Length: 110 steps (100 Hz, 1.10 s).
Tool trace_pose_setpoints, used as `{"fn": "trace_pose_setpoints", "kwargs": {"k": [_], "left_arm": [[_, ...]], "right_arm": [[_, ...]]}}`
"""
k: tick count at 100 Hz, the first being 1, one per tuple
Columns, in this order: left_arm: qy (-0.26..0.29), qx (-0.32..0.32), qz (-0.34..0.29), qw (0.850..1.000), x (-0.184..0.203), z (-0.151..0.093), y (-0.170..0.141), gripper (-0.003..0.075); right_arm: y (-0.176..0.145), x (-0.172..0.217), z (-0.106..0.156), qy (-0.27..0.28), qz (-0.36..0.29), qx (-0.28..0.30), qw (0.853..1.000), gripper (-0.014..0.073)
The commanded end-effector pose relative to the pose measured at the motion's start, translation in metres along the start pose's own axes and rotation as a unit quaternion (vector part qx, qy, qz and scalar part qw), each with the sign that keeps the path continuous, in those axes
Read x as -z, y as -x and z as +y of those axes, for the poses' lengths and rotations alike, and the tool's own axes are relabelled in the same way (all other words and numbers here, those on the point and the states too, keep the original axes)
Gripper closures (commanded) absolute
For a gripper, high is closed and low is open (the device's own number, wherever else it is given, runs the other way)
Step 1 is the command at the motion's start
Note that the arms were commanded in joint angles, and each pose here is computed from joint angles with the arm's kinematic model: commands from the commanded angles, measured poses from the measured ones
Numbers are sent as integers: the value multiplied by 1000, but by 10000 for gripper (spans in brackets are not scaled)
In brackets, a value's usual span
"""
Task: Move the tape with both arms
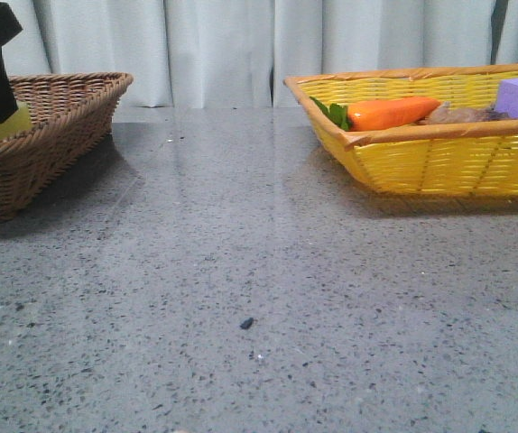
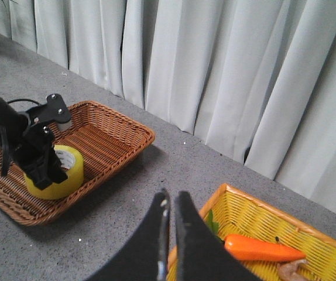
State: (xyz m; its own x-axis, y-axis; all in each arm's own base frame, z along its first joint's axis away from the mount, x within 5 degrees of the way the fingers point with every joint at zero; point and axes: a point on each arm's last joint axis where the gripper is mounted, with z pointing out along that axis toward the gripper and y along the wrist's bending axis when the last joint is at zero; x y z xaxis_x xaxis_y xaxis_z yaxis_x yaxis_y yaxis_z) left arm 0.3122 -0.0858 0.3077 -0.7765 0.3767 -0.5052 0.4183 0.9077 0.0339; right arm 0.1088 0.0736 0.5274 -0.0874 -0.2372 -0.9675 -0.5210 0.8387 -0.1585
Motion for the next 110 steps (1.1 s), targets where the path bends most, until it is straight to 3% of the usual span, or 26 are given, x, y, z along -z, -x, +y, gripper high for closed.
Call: {"fn": "trace_pose_setpoints", "kwargs": {"k": [1, 16, 27, 52, 65, 78, 110], "left_arm": [[11, -1, -62, 998, 27, 2, 14, 363], [-3, 4, -52, 999, 43, -1, 17, 346], [-25, 21, -99, 995, 70, -8, 19, 365], [-45, 36, -241, 969, 147, -22, 3, 617], [-41, 31, -273, 961, 175, -28, -23, 743], [-36, 31, -303, 952, 190, -35, -56, 741], [-15, 32, -408, 912, 202, -51, -161, 741]], "right_arm": [[6, 21, -6, -13, -59, 1, 998, 669], [-4, 45, -10, -15, -74, -3, 997, 669], [-17, 65, -13, -17, -84, -10, 996, 669], [-68, 88, -12, -14, -74, -26, 997, 669], [-98, 91, -8, -10, -78, -21, 997, 669], [-124, 92, -5, -12, -111, -7, 994, 669], [-177, 93, 4, -18, -186, 26, 982, 669]]}}
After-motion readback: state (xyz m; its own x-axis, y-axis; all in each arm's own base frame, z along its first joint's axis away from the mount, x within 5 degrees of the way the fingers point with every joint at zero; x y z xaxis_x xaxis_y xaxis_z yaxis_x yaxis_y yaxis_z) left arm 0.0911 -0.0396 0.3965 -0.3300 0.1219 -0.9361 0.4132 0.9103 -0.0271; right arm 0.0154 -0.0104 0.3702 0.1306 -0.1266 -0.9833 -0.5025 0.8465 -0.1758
